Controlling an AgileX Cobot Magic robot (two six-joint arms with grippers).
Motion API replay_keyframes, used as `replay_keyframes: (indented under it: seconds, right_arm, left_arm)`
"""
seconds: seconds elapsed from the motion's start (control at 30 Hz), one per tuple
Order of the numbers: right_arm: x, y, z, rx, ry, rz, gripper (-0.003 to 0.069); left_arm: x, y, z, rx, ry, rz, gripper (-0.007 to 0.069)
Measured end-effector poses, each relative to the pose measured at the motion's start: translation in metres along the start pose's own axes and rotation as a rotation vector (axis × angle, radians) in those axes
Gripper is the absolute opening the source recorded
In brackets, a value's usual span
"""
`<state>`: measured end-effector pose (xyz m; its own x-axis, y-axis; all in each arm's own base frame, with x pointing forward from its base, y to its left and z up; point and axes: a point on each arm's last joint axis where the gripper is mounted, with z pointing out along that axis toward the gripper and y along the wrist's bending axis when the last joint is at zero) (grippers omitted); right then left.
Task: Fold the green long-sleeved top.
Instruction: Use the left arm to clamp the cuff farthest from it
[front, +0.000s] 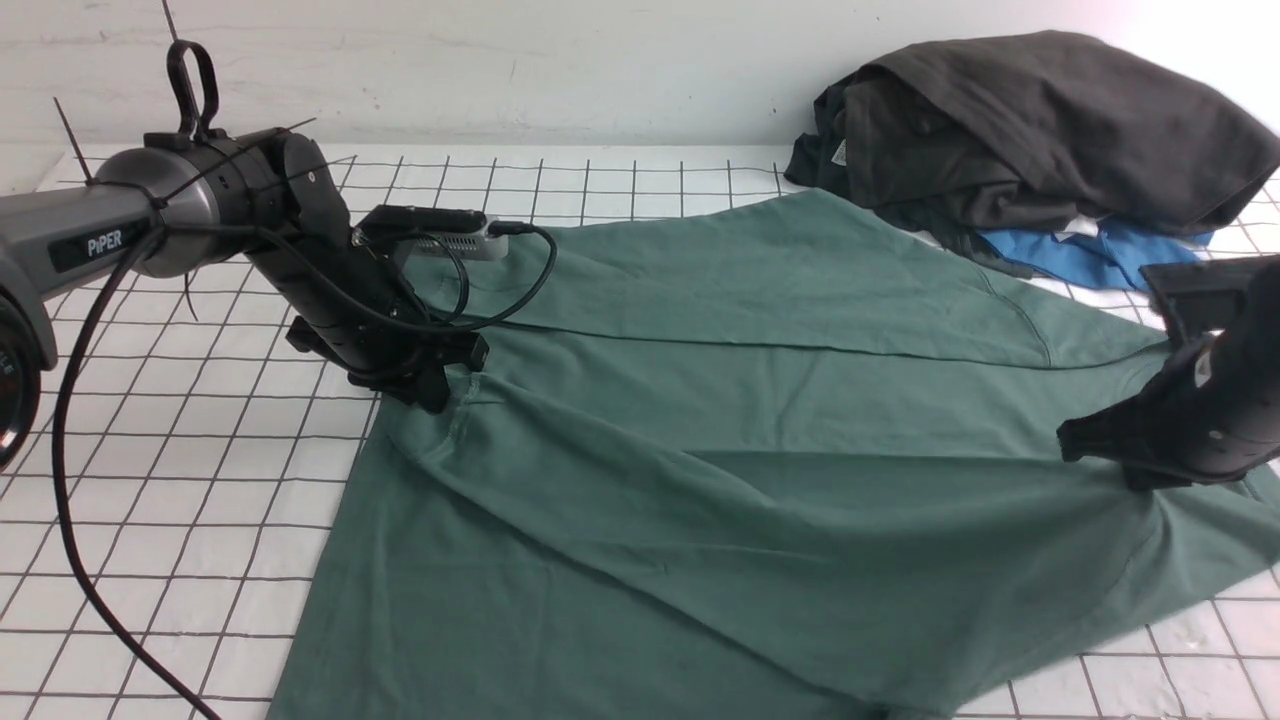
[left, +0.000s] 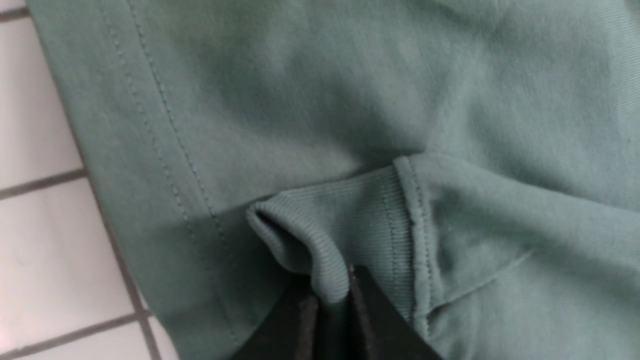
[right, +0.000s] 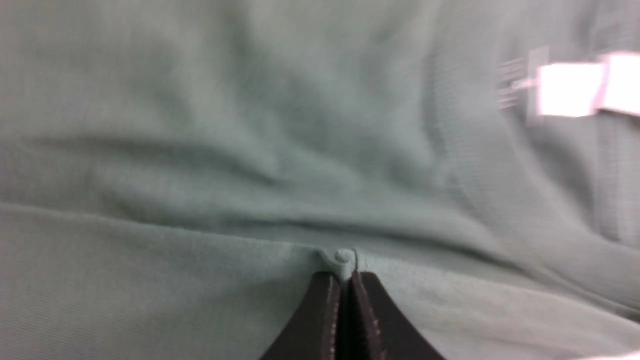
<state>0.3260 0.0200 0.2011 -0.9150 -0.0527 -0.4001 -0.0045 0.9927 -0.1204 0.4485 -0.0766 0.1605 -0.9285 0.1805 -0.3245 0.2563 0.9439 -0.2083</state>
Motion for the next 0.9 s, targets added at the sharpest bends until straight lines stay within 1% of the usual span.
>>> replay_keyframes:
  seconds: [0.07,0.23,0.37,0.47,0.5,0.53,0.6,0.63,0.67,0.7,0.8,0.83,0.87,0.9]
  right_arm:
    - [0.0,-0.004,-0.009,0.024,-0.015,0.013,0.0004]
    - [0.003,-0.005,-0.008,0.037,0.002,0.017,0.0004]
    - [0.005,-0.005,-0.007,0.043,0.006,0.071,0.0004]
    - [0.004,-0.005,-0.007,0.042,0.004,0.085,0.0027]
    - [0.004,-0.005,-0.007,0.041,0.003,0.087,0.005]
    - [0.004,-0.005,-0.007,0.04,0.001,0.087,0.0076]
    - [0.004,-0.005,-0.007,0.04,0.001,0.085,0.0135]
    - [0.004,-0.005,-0.008,0.04,-0.001,0.084,0.0172]
    - [0.004,-0.005,-0.008,0.04,-0.002,0.084,0.0184]
    - [0.004,-0.005,-0.01,0.04,-0.005,0.081,0.0225]
    - [0.005,-0.005,-0.015,0.025,0.004,0.072,0.0264]
    - [0.005,-0.005,-0.016,0.023,0.005,0.072,0.0265]
    - [0.007,-0.004,-0.017,0.01,0.014,0.065,0.0266]
    - [0.007,-0.003,-0.018,0.001,0.02,0.057,0.0266]
  left_arm:
    - [0.0,0.0,0.0,-0.001,0.0,0.001,0.0024]
    - [0.0,0.002,0.0,-0.02,0.004,0.017,0.0024]
    - [0.001,0.003,0.0,-0.035,0.007,0.025,0.0024]
    - [-0.001,0.003,-0.001,-0.035,0.0,0.031,0.0037]
    - [-0.003,0.002,-0.003,-0.036,-0.006,0.037,0.0055]
    - [-0.007,0.002,-0.006,-0.039,-0.017,0.042,0.0083]
    - [-0.016,0.001,-0.015,-0.045,-0.053,0.054,0.0172]
    - [-0.024,0.0,-0.021,-0.05,-0.091,0.061,0.0249]
    - [-0.026,0.0,-0.022,-0.052,-0.098,0.063,0.026]
    - [-0.037,0.0,-0.03,-0.067,-0.168,0.073,0.035]
    - [-0.059,0.006,-0.034,-0.088,-0.29,0.058,0.0484]
    - [-0.06,0.008,-0.031,-0.088,-0.287,0.051,0.0491]
    - [-0.065,0.014,-0.026,-0.089,-0.299,0.026,0.052]
    - [-0.069,0.019,-0.023,-0.091,-0.308,0.007,0.0531]
